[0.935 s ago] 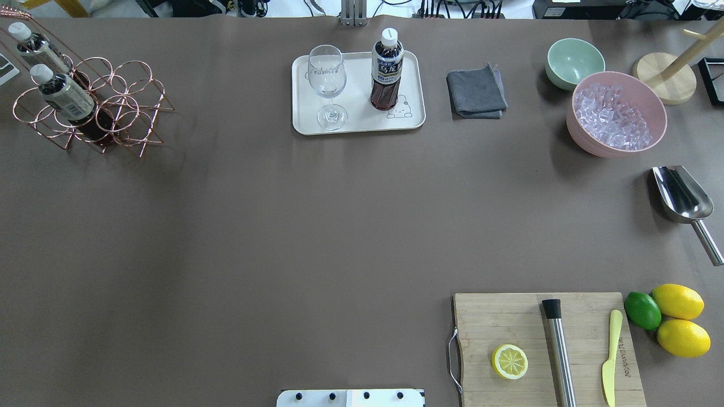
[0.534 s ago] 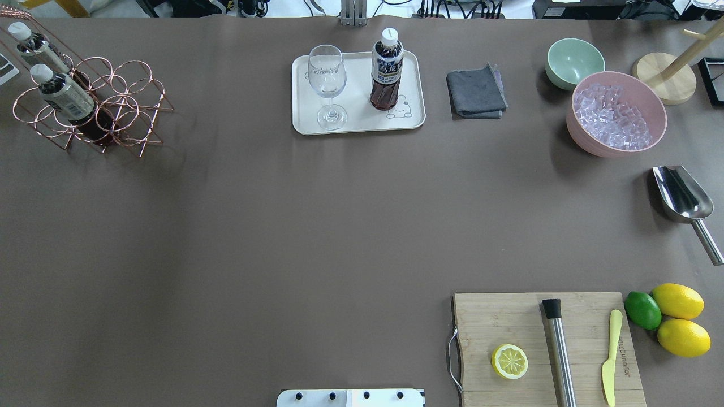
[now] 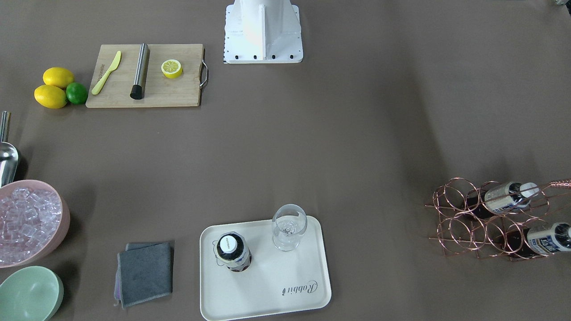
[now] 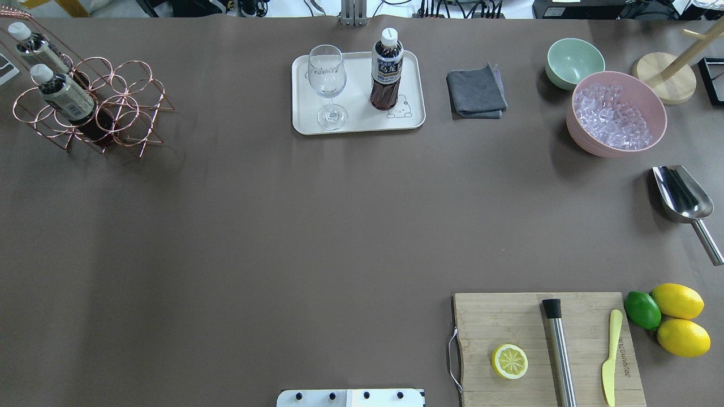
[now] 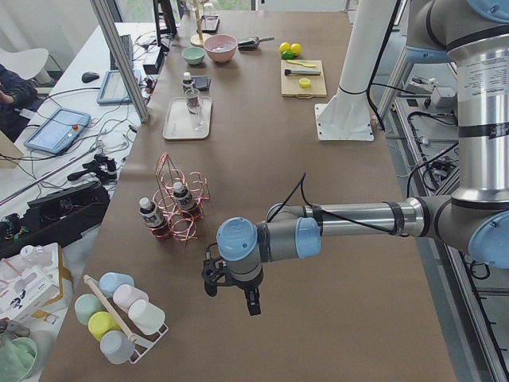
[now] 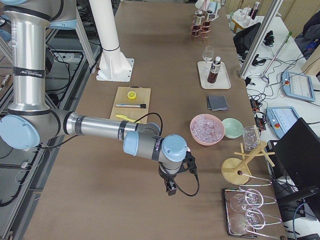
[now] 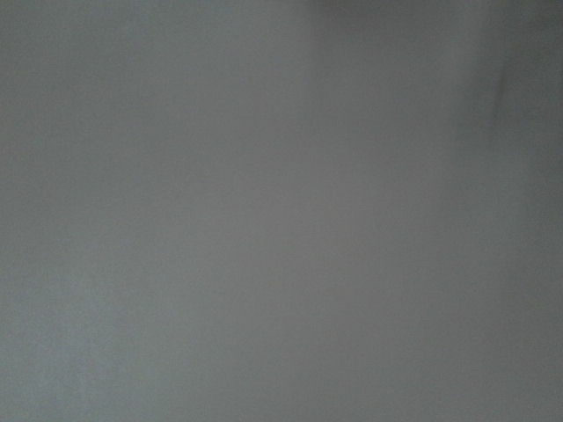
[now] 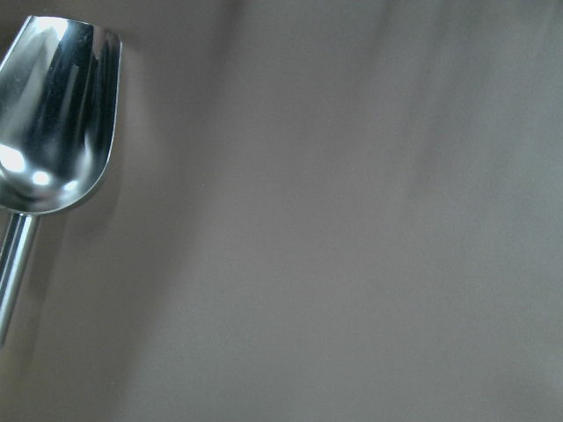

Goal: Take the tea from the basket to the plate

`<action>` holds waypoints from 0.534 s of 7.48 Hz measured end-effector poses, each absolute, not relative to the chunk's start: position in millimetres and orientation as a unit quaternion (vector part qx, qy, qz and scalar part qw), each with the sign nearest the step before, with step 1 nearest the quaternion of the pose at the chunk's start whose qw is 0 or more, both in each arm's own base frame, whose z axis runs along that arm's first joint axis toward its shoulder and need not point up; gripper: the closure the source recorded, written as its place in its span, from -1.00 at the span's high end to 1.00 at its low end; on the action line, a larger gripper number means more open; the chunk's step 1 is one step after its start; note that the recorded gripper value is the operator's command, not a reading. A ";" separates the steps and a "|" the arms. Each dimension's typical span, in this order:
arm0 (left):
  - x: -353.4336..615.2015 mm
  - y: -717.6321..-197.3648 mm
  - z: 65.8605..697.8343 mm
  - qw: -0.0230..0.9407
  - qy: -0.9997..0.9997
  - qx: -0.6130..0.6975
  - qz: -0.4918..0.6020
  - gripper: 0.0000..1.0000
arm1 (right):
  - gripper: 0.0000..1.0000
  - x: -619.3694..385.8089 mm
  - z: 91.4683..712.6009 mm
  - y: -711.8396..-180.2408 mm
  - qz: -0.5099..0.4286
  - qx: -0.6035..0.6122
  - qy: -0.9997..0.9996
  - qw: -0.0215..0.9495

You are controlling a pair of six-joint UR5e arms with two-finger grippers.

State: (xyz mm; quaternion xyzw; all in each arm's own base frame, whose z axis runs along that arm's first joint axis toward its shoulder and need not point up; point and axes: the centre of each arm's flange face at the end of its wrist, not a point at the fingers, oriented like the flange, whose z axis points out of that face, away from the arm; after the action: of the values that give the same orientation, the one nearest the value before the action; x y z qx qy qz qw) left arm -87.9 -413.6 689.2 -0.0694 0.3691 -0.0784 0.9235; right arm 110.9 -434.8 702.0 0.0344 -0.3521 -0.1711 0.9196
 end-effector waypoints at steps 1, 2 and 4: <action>-74.8 -422.0 674.0 0.925 0.367 -0.068 -0.076 0.95 | 1.00 110.9 702.1 -434.7 -0.171 0.034 -0.352 0.920; -64.9 -426.5 664.8 0.925 0.366 -0.069 -0.076 0.95 | 1.00 110.9 702.4 -434.7 -0.171 0.034 -0.352 0.920; -57.8 -430.6 657.9 0.925 0.365 -0.069 -0.077 0.95 | 1.00 110.9 702.4 -435.0 -0.171 0.034 -0.352 0.920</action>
State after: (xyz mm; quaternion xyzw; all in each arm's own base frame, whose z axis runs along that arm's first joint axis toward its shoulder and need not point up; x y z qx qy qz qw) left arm -57.8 -430.6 657.9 -0.0695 0.3648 -0.0773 0.9253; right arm 110.9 -435.0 702.4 0.0341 -0.3521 -0.1710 0.9196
